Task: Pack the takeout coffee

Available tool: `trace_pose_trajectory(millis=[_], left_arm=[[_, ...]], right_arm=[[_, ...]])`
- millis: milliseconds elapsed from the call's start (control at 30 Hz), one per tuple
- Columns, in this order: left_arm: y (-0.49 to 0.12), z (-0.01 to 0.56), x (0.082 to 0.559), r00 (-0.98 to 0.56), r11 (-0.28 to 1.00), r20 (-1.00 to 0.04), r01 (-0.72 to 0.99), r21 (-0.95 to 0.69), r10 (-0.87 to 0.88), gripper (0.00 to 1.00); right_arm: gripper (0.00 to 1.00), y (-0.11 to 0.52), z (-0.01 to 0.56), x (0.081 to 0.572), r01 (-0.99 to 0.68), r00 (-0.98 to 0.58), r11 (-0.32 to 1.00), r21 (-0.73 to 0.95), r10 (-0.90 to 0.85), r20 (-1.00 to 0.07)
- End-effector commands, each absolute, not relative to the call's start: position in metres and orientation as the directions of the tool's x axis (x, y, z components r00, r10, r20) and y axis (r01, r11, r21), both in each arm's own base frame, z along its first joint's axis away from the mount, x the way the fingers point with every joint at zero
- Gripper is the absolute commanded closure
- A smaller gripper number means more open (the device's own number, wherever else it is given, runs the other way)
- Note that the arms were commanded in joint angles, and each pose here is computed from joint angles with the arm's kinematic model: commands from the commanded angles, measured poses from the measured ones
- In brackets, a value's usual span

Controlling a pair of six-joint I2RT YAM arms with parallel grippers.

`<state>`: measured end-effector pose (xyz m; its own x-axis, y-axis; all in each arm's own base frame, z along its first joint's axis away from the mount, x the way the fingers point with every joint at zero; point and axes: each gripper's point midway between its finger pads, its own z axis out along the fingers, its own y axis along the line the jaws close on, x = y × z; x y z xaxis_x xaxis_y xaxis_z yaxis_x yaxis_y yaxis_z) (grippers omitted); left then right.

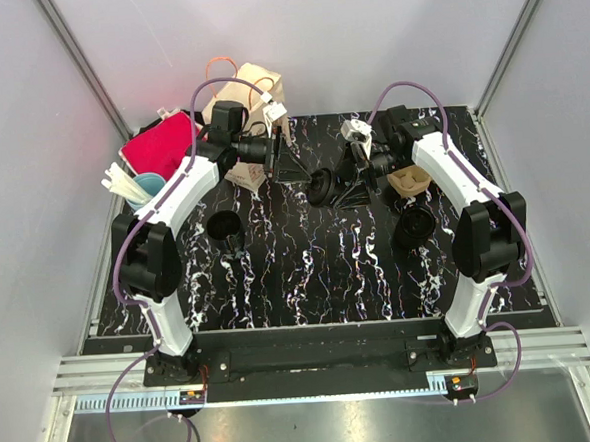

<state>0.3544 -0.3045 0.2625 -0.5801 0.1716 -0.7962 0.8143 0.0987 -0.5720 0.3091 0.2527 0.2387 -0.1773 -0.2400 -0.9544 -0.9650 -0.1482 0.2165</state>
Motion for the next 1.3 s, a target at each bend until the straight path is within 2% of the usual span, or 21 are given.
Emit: trace_pose_trajectory(millis=[0,167,433,600,633,700,833,933,1033,1067,1267], left_arm=[[-0.310,0.274,0.365,-0.518,0.106,-0.839,0.855,-0.507,0.164,0.26],[-0.314,0.269,0.361,-0.513,0.115,-0.837,0.858,-0.500,0.188,0.48],[-0.316,0.262,0.355,-0.529,0.136,-0.821,0.848,-0.511,0.215,0.49],[-0.317,0.256,0.355,-0.497,0.151,-0.833,0.867,-0.474,0.242,0.58],[-0.317,0.254,0.354,-0.502,0.154,-0.828,0.865,-0.478,0.248,0.64],[-0.319,0.252,0.354,-0.492,0.159,-0.832,0.871,-0.465,0.258,0.68],[-0.321,0.250,0.352,-0.486,0.172,-0.830,0.874,-0.455,0.273,0.69],[-0.322,0.248,0.352,-0.477,0.183,-0.832,0.878,-0.441,0.284,0.79],[-0.324,0.244,0.351,-0.481,0.190,-0.825,0.877,-0.442,0.298,0.97],[-0.324,0.243,0.352,-0.482,0.193,-0.824,0.876,-0.442,0.299,1.00],[-0.321,0.243,0.357,-0.482,0.234,-0.820,0.874,-0.426,0.308,1.00]], right_arm=[[0.24,0.254,0.255,0.301,-0.970,-0.133,-0.172,0.170,-0.210,-0.969],[0.24,0.255,0.253,0.304,-0.971,-0.130,-0.169,0.168,-0.215,-0.968],[0.25,0.255,0.250,0.308,-0.973,-0.126,-0.161,0.165,-0.227,-0.966],[0.25,0.255,0.250,0.310,-0.972,-0.133,-0.159,0.171,-0.227,-0.965],[0.25,0.256,0.249,0.311,-0.972,-0.134,-0.157,0.172,-0.228,-0.964],[0.25,0.256,0.248,0.312,-0.972,-0.139,-0.154,0.178,-0.232,-0.963],[0.25,0.256,0.245,0.315,-0.973,-0.140,-0.148,0.178,-0.239,-0.961],[0.25,0.255,0.244,0.317,-0.974,-0.139,-0.140,0.177,-0.245,-0.959],[0.26,0.255,0.244,0.317,-0.975,-0.138,-0.137,0.175,-0.245,-0.960],[0.26,0.255,0.245,0.316,-0.974,-0.141,-0.138,0.178,-0.245,-0.959],[0.21,0.254,0.246,0.317,-0.976,-0.137,-0.129,0.174,-0.252,-0.958]])
